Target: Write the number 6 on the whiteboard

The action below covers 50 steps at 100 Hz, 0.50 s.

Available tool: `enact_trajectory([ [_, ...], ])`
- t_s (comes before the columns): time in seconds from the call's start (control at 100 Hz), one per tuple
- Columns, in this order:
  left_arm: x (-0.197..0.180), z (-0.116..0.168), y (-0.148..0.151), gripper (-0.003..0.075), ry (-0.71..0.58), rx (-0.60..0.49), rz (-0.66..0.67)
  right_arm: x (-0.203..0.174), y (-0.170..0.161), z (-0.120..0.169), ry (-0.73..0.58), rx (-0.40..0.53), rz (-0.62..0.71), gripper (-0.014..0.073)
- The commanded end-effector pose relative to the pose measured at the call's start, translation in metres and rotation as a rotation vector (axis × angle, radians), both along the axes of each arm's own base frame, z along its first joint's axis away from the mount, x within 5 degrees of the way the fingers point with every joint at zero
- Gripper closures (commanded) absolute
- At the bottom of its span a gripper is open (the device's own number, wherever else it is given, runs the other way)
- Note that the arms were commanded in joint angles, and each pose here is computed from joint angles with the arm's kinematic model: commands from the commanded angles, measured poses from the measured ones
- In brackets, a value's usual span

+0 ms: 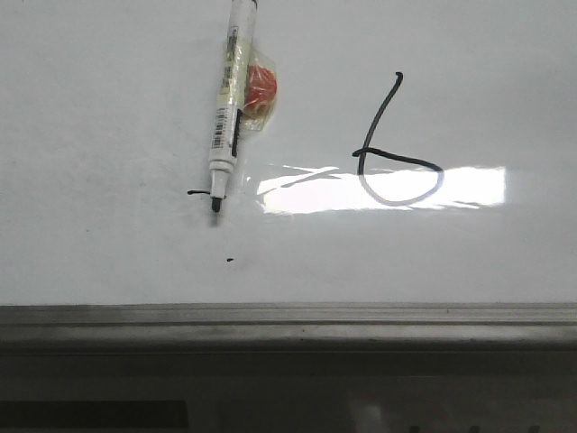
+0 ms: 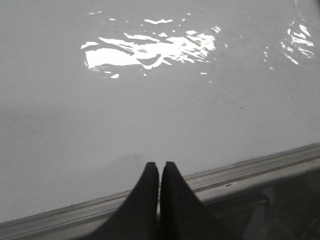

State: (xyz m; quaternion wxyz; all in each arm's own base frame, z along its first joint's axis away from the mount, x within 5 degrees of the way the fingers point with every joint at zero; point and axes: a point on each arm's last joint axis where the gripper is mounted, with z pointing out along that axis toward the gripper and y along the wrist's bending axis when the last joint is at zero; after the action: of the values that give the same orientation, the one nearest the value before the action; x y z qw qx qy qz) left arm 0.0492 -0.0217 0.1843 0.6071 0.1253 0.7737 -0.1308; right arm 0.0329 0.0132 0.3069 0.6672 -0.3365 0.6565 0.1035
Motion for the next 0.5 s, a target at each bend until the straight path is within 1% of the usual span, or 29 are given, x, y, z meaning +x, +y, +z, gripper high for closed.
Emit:
enact_trajectory([
  [0.0,0.0,-0.002,0.001,0.0741,-0.045,-0.039,0.015,0.008,0.009,0.0,-0.086,0.168,-0.052,0.066],
  [0.04,0.0,-0.002,0.001,0.0741,-0.045,-0.039,0.015,0.012,0.01,-0.009,-0.088,0.199,-0.101,0.066],
  [0.14,0.0,-0.002,0.001,0.0741,-0.045,-0.039,0.015,0.023,0.013,-0.043,-0.14,0.241,-0.186,0.066],
  [0.25,0.0,-0.001,0.001,0.0741,-0.047,-0.04,0.015,0.03,0.007,-0.077,-0.114,0.342,-0.311,0.066],
  [0.3,0.0,-0.001,0.001,0.0741,-0.047,-0.04,0.015,0.032,0.005,-0.09,-0.091,0.336,-0.361,0.066],
  [0.34,0.0,-0.001,0.001,0.0741,-0.047,-0.04,0.015,0.032,0.003,-0.094,-0.076,0.326,-0.394,0.066],
  [0.37,0.0,-0.001,0.001,0.0741,-0.047,-0.04,0.015,0.033,0.001,-0.098,-0.036,0.307,-0.422,0.066],
  [0.49,0.0,-0.001,0.001,0.0741,-0.047,-0.04,0.015,0.031,-0.004,-0.108,0.047,0.271,-0.49,0.066],
])
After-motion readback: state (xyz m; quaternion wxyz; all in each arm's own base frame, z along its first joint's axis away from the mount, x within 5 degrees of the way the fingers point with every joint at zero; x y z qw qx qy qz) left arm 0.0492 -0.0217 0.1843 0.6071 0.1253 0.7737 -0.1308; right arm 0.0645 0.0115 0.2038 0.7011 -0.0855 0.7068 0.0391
